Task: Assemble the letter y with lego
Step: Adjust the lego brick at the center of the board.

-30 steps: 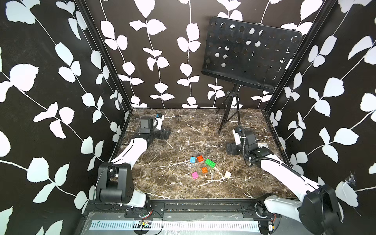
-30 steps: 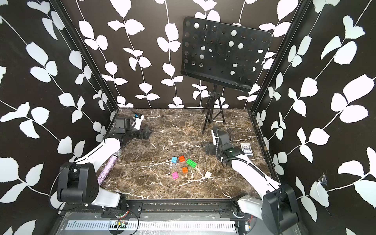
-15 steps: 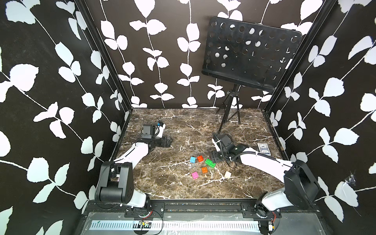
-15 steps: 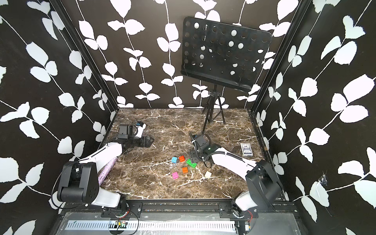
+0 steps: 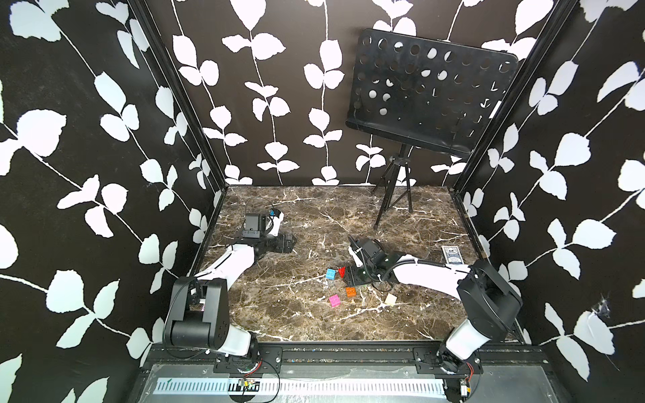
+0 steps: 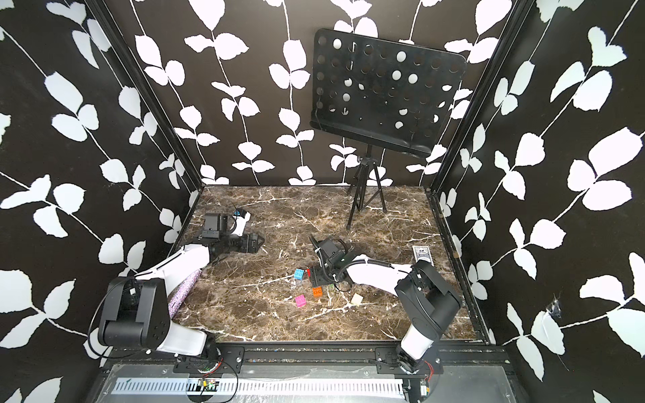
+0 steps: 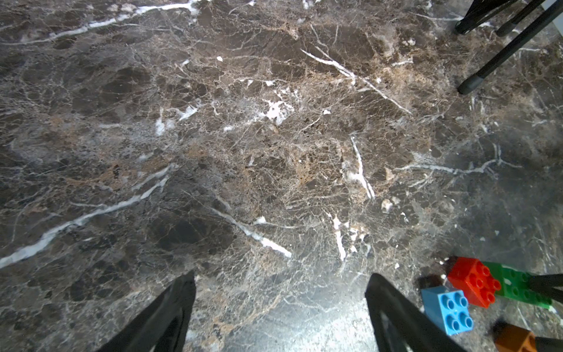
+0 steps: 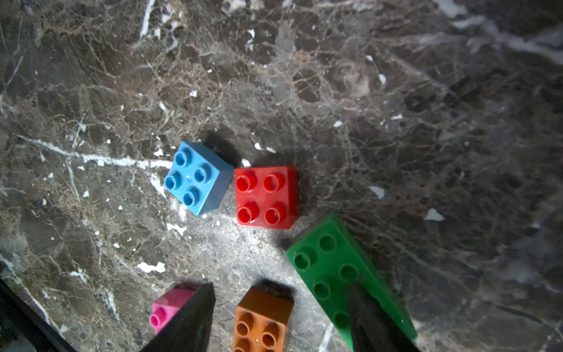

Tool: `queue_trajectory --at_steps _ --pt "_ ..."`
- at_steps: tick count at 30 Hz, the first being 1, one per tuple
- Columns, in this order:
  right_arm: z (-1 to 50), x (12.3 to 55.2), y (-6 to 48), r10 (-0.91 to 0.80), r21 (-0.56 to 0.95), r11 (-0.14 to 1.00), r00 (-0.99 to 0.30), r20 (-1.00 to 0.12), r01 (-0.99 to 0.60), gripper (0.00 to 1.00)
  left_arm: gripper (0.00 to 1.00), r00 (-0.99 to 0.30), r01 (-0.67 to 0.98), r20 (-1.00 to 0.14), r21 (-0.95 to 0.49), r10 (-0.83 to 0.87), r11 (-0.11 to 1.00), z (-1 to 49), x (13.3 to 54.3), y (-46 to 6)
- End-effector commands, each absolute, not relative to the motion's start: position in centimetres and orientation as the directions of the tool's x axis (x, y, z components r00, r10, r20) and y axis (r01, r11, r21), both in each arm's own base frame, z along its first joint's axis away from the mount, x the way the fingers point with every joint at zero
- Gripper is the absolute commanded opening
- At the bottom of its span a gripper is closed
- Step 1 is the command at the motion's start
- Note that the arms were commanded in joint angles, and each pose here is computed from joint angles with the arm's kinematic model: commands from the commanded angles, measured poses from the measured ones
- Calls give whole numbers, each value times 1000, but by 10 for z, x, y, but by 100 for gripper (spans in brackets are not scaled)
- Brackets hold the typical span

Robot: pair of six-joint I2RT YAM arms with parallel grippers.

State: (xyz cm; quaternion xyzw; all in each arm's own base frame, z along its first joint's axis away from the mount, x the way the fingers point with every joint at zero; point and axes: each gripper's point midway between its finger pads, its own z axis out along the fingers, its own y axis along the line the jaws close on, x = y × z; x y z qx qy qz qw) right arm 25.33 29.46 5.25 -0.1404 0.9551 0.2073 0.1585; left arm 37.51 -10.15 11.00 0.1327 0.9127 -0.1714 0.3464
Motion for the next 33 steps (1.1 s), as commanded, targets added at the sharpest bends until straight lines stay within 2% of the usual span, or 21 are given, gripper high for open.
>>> queue_trajectory --at_steps 1,6,12,16,22,26,33 --pt "57 260 306 -157 396 867 -921 -357 -301 68 90 -714 376 -686 -204 143 904 113 370 -101" --pt "53 264 309 -111 451 856 -941 -320 -254 65 90 -701 377 -697 -178 154 909 117 370 -97" --pt "46 266 305 -99 445 866 -951 -293 -227 62 91 -697 379 -701 -180 151 908 118 368 -96" --pt "48 271 289 -85 387 899 -948 -306 -205 62 91 -698 379 -701 -185 149 907 117 368 -97" --pt "80 273 278 -105 356 902 -925 -365 -243 61 91 -697 383 -701 -187 150 904 116 368 -97" --pt "101 266 286 -109 383 883 -911 -397 -272 60 91 -699 384 -700 -194 147 903 116 368 -98" --pt "88 259 316 -136 456 839 -926 -352 -296 58 91 -697 385 -702 -195 146 902 116 367 -99"
